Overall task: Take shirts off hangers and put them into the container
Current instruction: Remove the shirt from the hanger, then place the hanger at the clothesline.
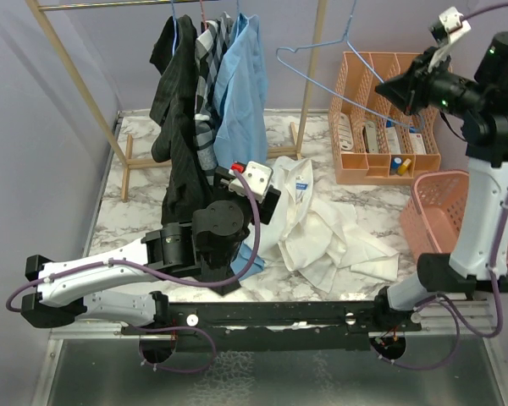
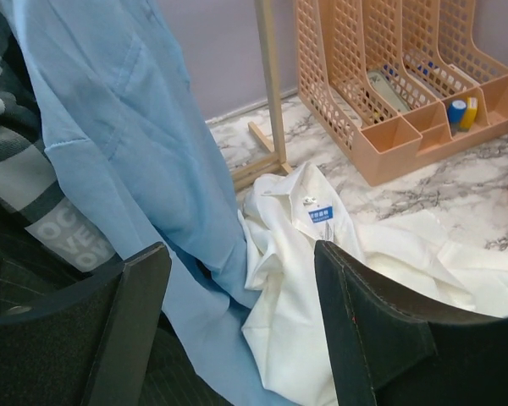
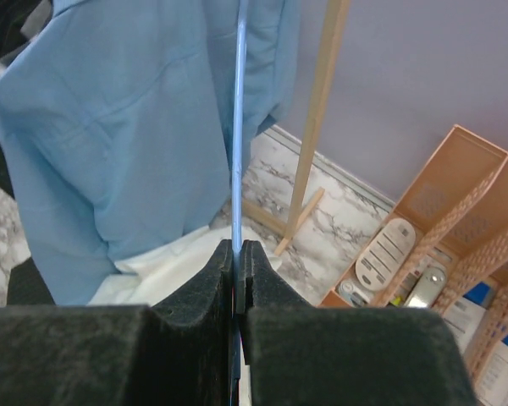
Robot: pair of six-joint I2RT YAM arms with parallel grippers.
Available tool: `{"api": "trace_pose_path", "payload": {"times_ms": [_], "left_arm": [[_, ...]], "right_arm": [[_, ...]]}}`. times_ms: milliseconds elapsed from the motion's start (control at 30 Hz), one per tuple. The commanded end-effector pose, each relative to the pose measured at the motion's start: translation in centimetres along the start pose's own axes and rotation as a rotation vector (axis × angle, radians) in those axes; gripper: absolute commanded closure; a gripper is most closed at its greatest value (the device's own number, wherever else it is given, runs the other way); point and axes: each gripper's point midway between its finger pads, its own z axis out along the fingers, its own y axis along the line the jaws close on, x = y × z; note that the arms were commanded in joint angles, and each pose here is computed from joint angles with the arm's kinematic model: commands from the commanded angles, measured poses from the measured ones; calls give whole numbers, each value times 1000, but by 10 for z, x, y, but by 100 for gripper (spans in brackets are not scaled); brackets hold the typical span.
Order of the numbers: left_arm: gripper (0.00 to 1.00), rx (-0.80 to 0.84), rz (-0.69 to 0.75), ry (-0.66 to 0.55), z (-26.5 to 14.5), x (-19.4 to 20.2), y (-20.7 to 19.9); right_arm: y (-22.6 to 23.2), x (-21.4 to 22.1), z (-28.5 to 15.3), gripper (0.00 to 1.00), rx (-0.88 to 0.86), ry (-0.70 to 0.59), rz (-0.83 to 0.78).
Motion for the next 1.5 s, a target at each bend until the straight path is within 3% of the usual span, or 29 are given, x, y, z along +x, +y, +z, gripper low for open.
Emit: {"api": "trace_pose_path", "payload": {"times_ms": [0, 433, 1467], "left_arm": [[29, 47, -52, 10, -7, -7, -4], [31, 25, -45, 12, -7, -10, 0], [31, -2, -33, 39, -3, 8, -3]], "right_arm": [[-16, -32, 27, 99, -33, -107, 34], [-42, -53, 62, 99, -45, -206, 62], [-45, -26, 160, 99, 170, -147, 41]]}}
